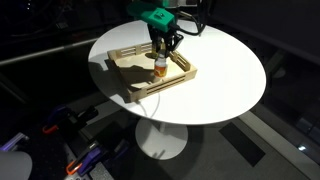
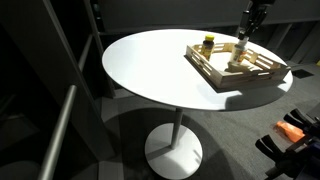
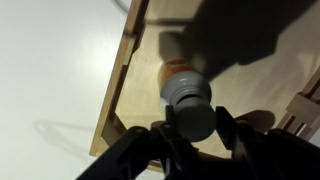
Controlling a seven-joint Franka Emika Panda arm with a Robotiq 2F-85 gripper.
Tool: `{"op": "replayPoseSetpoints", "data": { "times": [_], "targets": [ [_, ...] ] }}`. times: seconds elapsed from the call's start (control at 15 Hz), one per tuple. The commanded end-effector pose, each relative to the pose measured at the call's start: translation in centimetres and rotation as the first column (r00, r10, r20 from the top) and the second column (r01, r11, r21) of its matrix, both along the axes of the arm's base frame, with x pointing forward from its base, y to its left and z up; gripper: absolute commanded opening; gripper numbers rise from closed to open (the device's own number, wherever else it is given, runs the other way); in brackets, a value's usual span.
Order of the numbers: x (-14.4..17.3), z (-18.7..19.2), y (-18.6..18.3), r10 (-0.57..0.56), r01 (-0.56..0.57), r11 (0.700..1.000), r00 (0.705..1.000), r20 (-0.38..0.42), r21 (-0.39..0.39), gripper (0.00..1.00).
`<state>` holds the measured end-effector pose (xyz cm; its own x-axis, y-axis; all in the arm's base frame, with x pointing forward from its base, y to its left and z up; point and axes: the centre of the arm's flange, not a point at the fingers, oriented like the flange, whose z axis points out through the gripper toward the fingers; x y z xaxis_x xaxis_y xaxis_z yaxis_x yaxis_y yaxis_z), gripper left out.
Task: Put the white cap on the white bottle
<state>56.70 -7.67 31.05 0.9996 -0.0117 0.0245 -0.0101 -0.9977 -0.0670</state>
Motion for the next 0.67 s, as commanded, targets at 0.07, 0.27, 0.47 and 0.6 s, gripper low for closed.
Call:
{"op": "replayPoseSetpoints", "data": {
  "times": [0.07,0.27,0.47,0.6],
  "targets": [
    [0.68,0.21,0.18,0.029,-0.029,0.999,1.0,-0.011,0.014,0.28],
    [0.62,0.15,0.08,0.027,-0.027,1.0,1.0,-0.014,0.01,0.28],
    [0.55,0.19,0.03,0.026,-0.026,1.0,1.0,-0.012,0.002,0.28],
    [0.53,0.32,0.03,0.026,-0.026,1.0,1.0,-0.01,-0.001,0.28]
  ]
}}
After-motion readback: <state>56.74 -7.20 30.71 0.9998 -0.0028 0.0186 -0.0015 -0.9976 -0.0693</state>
